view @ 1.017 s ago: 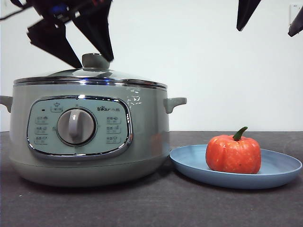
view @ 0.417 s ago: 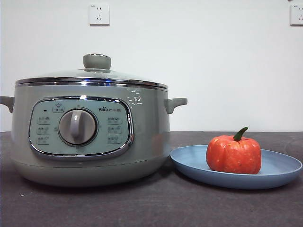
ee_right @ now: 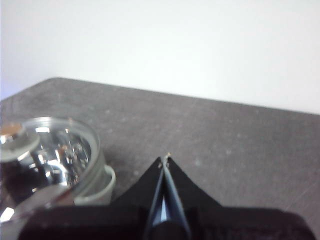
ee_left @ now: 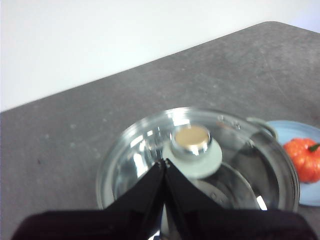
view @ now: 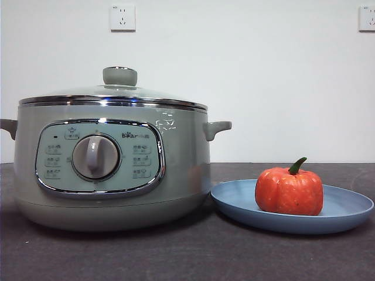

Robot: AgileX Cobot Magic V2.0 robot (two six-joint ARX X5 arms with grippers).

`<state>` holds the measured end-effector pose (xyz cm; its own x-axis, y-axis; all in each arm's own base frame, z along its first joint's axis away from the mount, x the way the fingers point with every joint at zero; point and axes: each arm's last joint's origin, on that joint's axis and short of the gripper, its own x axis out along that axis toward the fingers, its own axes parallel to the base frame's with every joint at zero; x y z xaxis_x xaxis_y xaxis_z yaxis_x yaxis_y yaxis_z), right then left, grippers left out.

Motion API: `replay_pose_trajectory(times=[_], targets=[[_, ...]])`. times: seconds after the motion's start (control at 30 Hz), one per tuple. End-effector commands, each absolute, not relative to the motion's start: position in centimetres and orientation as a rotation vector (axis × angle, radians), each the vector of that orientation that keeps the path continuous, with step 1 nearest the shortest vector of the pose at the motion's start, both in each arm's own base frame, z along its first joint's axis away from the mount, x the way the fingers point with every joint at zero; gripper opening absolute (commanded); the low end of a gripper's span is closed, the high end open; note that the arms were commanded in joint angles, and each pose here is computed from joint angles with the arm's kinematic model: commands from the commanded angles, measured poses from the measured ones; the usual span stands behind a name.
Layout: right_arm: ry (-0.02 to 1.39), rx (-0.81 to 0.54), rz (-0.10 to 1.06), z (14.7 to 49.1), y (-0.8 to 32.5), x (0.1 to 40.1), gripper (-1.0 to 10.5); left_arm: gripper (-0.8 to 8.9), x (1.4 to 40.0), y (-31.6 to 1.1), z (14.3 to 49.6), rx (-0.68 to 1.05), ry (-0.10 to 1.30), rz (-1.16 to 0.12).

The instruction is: Take the pumpkin out from the steamer,put the pumpkin in the blue plate,close the lid

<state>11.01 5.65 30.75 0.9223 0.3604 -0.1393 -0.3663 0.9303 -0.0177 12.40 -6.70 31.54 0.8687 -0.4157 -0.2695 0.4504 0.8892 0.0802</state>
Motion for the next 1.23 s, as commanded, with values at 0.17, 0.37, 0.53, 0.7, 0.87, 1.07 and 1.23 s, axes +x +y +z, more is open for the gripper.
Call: replay_pose_trajectory(times=[0.17, 0.37, 0.53, 0.7, 0.87, 1.07, 1.23], targets=[[0.194, 0.038, 0.357, 27.4, 5.5, 10.8, -0.2, -0.08, 11.1, -6.0, 28.1, 0.054, 0.267, -0.45], [0.213, 0.114, 0.352, 27.3, 5.7, 11.1, -0.2, -0.03, 11.0, -6.0, 27.6, 0.068, 0.32, -0.451], [0.236, 0.104, 0.348, 27.1, 5.7, 11.1, -0.2, -0.03, 11.0, -6.0, 27.3, 0.077, 0.351, -0.449], [0.268, 0.093, 0.345, 26.8, 5.7, 11.0, -0.2, -0.03, 11.0, -6.0, 27.3, 0.077, 0.35, -0.45], [0.307, 0.08, 0.34, 26.4, 5.6, 10.9, -0.2, -0.03, 10.9, -5.9, 27.3, 0.081, 0.357, -0.449], [0.354, 0.063, 0.334, 26.0, 5.5, 10.8, -0.2, -0.03, 7.7, -3.1, 27.8, 0.1, 0.274, -0.34], [0.392, 0.051, 0.33, 25.6, 5.5, 10.7, -0.2, -0.03, 5.5, -1.1, 28.2, 0.071, 0.125, -0.162]])
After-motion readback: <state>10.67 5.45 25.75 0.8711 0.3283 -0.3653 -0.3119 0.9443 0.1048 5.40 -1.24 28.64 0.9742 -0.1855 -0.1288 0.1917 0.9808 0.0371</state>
